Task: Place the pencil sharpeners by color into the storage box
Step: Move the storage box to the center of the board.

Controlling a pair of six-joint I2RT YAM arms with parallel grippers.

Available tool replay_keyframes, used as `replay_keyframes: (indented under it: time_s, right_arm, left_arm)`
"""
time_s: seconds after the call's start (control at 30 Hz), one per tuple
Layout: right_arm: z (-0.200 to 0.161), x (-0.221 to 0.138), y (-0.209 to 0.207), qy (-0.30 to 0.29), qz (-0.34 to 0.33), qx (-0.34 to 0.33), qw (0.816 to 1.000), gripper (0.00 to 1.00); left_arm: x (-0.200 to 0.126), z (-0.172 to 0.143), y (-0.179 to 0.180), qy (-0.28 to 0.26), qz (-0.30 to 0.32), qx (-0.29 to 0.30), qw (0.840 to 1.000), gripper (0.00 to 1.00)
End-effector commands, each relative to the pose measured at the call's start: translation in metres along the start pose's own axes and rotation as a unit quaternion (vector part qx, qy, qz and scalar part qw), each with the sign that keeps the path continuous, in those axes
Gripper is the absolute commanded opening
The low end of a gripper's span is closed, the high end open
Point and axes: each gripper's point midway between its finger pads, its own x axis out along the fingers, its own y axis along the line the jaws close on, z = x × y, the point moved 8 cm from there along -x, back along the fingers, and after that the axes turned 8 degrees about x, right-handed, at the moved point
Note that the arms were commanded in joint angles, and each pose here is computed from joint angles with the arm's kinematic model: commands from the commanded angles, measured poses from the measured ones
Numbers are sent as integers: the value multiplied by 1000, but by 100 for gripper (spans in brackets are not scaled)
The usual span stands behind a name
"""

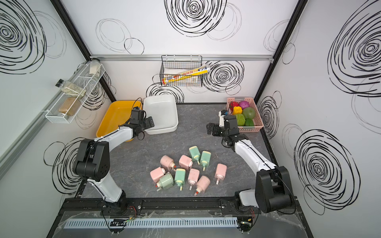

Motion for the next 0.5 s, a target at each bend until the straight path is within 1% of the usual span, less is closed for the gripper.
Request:
replay_keyframes:
  time_s: [0.0, 0.07, 0.23, 0.37, 0.47]
  right_arm:
    - [-8, -11, -2, 9, -15, 2, 1000, 100]
    - [-10, -13, -3, 13, -23, 0, 1000, 100]
    - [-18, -21, -5, 18, -22, 0, 1000, 100]
    - [-20, -26, -5, 16, -22, -1, 1000, 100]
    - [-20, -29, -4, 16, -21, -2, 1000, 100]
  left_arm:
    - [6, 9, -7, 1, -24, 6, 1000, 94]
    - [10, 9, -11, 5, -34, 9, 999, 89]
    - [18, 7, -25, 18, -46, 28, 998, 71]
    - [26, 4, -31, 33, -44, 33, 998, 66]
    - [27, 1, -38, 37, -38, 38, 998, 66]
